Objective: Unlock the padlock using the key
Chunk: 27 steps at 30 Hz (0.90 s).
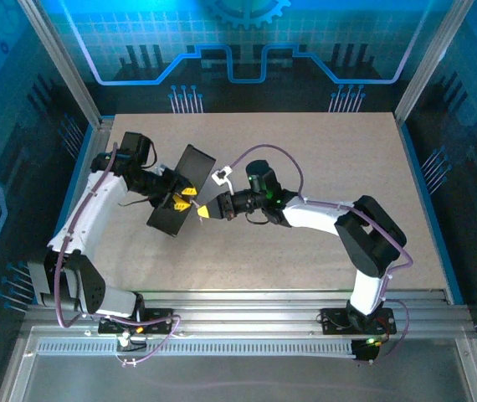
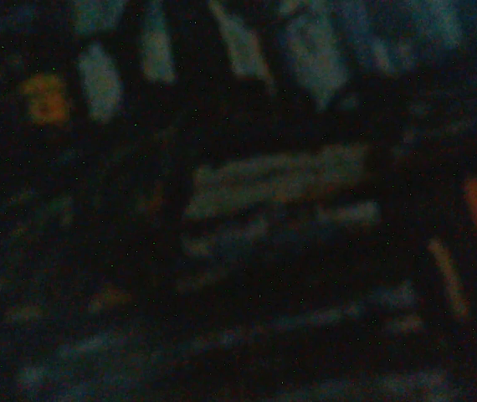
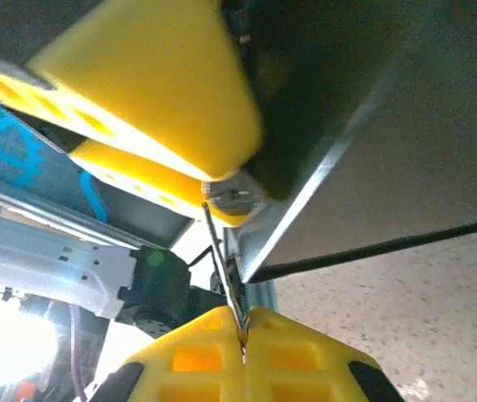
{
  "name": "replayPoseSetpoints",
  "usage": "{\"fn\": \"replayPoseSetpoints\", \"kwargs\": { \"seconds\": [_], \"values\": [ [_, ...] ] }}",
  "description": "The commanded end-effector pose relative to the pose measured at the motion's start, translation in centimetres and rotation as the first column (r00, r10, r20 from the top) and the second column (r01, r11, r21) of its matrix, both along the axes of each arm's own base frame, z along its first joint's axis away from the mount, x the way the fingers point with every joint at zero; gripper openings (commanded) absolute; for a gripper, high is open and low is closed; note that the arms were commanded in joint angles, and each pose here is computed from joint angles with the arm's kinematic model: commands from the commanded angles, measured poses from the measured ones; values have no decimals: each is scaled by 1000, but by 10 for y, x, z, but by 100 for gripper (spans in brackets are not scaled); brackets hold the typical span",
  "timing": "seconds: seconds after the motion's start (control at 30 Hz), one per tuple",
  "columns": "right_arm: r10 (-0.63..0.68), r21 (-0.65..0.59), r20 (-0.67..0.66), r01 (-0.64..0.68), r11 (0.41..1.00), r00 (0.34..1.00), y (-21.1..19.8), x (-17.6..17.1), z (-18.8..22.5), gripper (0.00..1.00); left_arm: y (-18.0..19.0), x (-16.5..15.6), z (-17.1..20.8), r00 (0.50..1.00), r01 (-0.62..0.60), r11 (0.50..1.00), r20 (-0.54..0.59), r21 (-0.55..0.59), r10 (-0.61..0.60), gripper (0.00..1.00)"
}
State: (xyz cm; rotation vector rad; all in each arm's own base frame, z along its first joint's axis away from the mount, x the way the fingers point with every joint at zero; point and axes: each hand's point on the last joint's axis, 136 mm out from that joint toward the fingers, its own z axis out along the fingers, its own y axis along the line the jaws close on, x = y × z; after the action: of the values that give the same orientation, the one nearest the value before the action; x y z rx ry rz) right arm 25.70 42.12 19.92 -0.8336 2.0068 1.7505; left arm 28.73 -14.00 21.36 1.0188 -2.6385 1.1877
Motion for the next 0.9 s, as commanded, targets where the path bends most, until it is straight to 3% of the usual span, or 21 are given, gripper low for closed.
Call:
{"fn": "replayPoseSetpoints", "kwargs": {
  "seconds": [0.0,0.2,0.53,0.87],
  "values": [
    [48,106,112,-60,993,993,8,-18,43,0,-9,0,18,995,50,997,88,-52,-45,0],
    [15,68,60,-19,998,998,-8,-3,32,0,-1,-4,18,994,59,998,89,-17,-57,0],
    [44,-89,-29,-46,995,999,-42,-4,-11,0,7,-12,15,996,70,998,50,7,-70,0],
    [142,-79,-45,-145,986,989,-30,-11,-5,0,2,-26,16,991,133,991,36,-25,-132,0]
  ]
}}
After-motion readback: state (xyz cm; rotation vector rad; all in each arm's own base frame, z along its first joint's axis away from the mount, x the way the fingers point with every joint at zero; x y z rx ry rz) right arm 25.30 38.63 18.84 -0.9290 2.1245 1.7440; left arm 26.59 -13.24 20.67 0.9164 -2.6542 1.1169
